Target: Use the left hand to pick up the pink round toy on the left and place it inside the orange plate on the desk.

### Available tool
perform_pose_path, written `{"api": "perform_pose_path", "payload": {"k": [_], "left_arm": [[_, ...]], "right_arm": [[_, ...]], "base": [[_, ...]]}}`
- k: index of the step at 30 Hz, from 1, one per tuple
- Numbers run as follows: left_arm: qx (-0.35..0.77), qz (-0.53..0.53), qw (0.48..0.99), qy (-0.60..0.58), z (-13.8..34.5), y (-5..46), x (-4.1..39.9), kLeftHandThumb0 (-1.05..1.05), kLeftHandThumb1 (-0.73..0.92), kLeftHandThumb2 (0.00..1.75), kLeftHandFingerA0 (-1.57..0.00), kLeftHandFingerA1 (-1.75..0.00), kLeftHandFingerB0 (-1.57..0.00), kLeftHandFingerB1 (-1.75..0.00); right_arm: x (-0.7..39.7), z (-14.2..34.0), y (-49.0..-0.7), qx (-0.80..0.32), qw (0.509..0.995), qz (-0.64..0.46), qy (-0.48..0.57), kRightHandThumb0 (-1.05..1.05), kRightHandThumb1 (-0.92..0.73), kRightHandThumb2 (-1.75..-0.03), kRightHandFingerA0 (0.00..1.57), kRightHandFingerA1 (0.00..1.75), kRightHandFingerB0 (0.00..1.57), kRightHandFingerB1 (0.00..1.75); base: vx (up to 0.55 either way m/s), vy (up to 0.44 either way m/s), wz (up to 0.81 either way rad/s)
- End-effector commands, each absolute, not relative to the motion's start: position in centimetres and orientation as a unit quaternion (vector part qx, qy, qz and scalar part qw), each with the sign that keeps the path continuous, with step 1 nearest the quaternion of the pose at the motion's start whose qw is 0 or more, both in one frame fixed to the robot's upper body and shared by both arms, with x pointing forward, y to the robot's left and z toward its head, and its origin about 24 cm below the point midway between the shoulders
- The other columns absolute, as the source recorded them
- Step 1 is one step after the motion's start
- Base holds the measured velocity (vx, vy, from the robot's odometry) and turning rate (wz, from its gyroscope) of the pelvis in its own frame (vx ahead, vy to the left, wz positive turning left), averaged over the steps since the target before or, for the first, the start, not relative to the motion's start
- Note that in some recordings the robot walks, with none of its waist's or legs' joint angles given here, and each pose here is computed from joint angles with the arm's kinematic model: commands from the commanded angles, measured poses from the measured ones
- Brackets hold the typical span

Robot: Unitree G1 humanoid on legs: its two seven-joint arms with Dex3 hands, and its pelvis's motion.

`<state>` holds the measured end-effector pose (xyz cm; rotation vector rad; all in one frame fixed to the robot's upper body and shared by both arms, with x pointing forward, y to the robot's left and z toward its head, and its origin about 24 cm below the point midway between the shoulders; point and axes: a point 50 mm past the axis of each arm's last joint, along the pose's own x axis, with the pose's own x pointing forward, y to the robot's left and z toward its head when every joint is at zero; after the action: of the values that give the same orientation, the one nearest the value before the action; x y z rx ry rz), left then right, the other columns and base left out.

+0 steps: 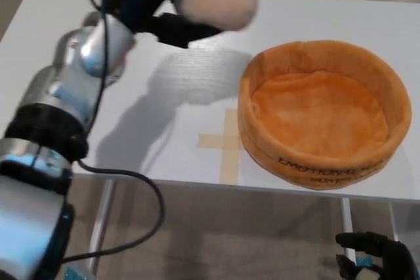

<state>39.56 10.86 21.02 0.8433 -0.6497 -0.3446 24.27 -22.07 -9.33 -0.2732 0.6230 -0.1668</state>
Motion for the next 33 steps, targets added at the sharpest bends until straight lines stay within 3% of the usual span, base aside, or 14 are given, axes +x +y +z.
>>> {"api": "perform_pose_path", "payload": {"k": [1, 13, 14, 18, 19, 20, 22, 33], "left_arm": [[0.425, -0.226, 0.813, -0.326, 20.3, 4.6, 38.6, -0.15, 0.76, 0.68, -0.83, -1.47, -0.90, -0.66], [0.429, -0.259, 0.803, -0.323, 18.0, -0.5, 37.5, -0.10, 0.70, 0.73, -0.91, -1.45, -0.94, -0.80], [0.437, -0.261, 0.799, -0.322, 17.7, -0.8, 37.4, -0.13, 0.75, 0.63, -0.89, -1.43, -0.93, -0.66], [0.452, -0.261, 0.788, -0.327, 17.1, -1.3, 37.2, -0.09, 0.70, 0.61, -0.90, -1.41, -0.91, -0.59], [0.441, -0.266, 0.795, -0.320, 16.9, -1.3, 37.1, -0.25, 0.58, 0.58, -0.83, -0.77, -0.52, -0.40], [0.466, -0.288, 0.789, -0.279, 16.5, -1.5, 37.5, -0.70, 0.42, 0.80, 0.00, -0.14, 0.00, -0.07], [0.505, -0.322, 0.773, -0.210, 15.9, -1.5, 37.9, -0.74, 0.42, 0.82, 0.00, -0.06, 0.00, 0.00], [0.543, -0.328, 0.755, -0.168, 16.2, -0.8, 38.6, -0.82, 0.43, 0.88, 0.00, -0.02, 0.00, 0.00]], "right_arm": [[23.9, -9.7, -21.9, -0.123, 0.938, -0.081, 0.315, -0.27, -0.57, -0.56, 0.79, 0.71, 0.76, 0.54], [24.0, -9.6, -21.7, -0.130, 0.937, -0.077, 0.314, -0.26, -0.58, -0.57, 0.80, 0.70, 0.75, 0.53], [24.0, -9.6, -21.7, -0.130, 0.937, -0.077, 0.316, -0.27, -0.58, -0.57, 0.79, 0.68, 0.75, 0.53], [24.0, -9.7, -21.7, -0.129, 0.937, -0.074, 0.316, -0.26, -0.59, -0.57, 0.78, 0.69, 0.74, 0.53], [24.0, -9.7, -21.7, -0.129, 0.937, -0.074, 0.316, -0.27, -0.59, -0.57, 0.79, 0.69, 0.74, 0.52], [24.1, -9.6, -21.7, -0.128, 0.937, -0.075, 0.316, -0.27, -0.58, -0.57, 0.80, 0.68, 0.76, 0.53], [24.1, -9.6, -21.7, -0.126, 0.937, -0.077, 0.316, -0.26, -0.58, -0.57, 0.80, 0.70, 0.76, 0.53], [24.1, -9.6, -21.5, -0.132, 0.938, -0.071, 0.314, -0.26, -0.59, -0.57, 0.78, 0.67, 0.75, 0.53]], "base": [[0.00, 0.000, 0.00], [0.00, 0.000, 0.00], [0.00, 0.000, 0.00], [0.00, 0.000, 0.00], [0.00, 0.000, 0.00], [0.00, 0.000, 0.00], [0.00, 0.000, 0.00], [0.00, 0.000, 0.00]]}}
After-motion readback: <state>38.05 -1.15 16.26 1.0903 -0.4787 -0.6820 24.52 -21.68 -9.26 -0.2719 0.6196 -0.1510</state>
